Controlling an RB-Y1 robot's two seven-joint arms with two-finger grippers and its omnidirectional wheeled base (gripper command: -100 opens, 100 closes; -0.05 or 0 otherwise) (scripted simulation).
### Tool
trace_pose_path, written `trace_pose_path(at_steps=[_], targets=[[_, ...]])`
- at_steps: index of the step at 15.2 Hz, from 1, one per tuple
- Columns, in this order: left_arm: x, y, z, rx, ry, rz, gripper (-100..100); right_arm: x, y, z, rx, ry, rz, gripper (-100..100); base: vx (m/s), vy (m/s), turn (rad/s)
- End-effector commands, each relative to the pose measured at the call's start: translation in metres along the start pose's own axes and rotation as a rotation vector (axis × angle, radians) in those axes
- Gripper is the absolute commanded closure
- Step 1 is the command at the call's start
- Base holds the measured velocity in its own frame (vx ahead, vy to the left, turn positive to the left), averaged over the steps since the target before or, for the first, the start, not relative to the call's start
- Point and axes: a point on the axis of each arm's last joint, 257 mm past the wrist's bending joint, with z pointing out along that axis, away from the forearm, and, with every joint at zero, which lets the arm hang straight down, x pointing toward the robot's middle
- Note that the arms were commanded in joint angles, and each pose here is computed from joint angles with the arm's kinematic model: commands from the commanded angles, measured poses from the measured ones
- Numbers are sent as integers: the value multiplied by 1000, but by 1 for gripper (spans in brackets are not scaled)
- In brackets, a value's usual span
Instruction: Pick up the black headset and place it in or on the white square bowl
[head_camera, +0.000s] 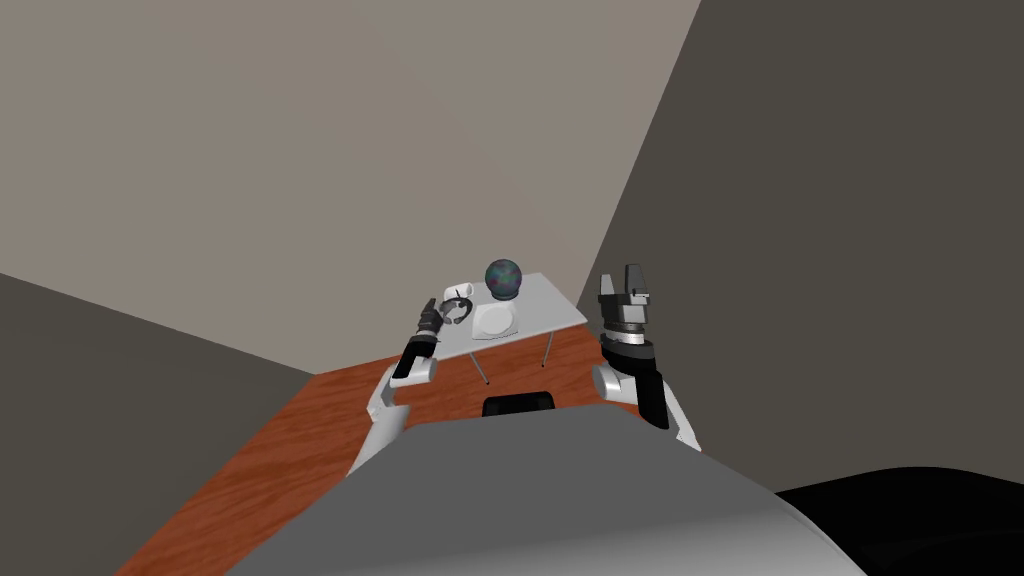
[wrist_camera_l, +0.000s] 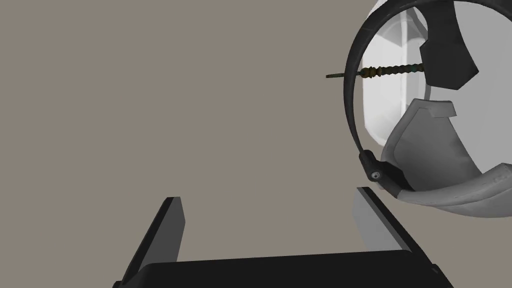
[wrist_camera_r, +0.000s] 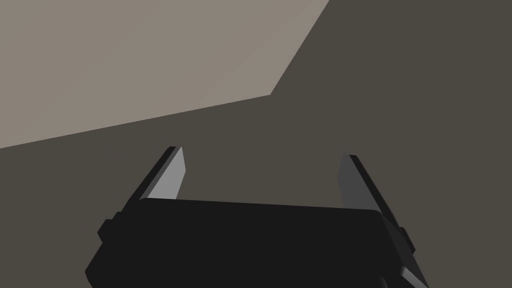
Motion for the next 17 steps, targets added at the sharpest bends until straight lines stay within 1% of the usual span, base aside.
trace_pose_path(at_steps=[1, 3, 6, 7, 11, 15, 16, 17], targets=[[-16, 5, 7, -20, -29, 1, -100, 0, 0, 0, 0, 0, 0, 0, -43, -32, -63], [-20, 17, 10, -52, -52, -25, -100, 0, 0, 0, 0, 0, 0, 0, -1, -2, -69], [-14, 29, 11, -83, -66, -67, -100, 0, 0, 0, 0, 0, 0, 0, 60, 38, -43], [-7, 34, 11, -95, -71, -94, -100, 0, 0, 0, 0, 0, 0, 0, 67, 53, -10], [11, 44, 10, -120, -81, -163, -100, 0, 0, 0, 0, 0, 0, 0, 62, 74, 15], [35, 54, 6, -142, -96, -254, -100, 0, 0, 0, 0, 0, 0, 0, 36, 92, 42], [35, 54, 5, -142, -97, -256, -100, 0, 0, 0, 0, 0, 0, 0, 28, 77, 21], [41, 56, 4, -147, -101, -281, -100, 0, 0, 0, 0, 0, 0, 0, 18, 67, 27]])
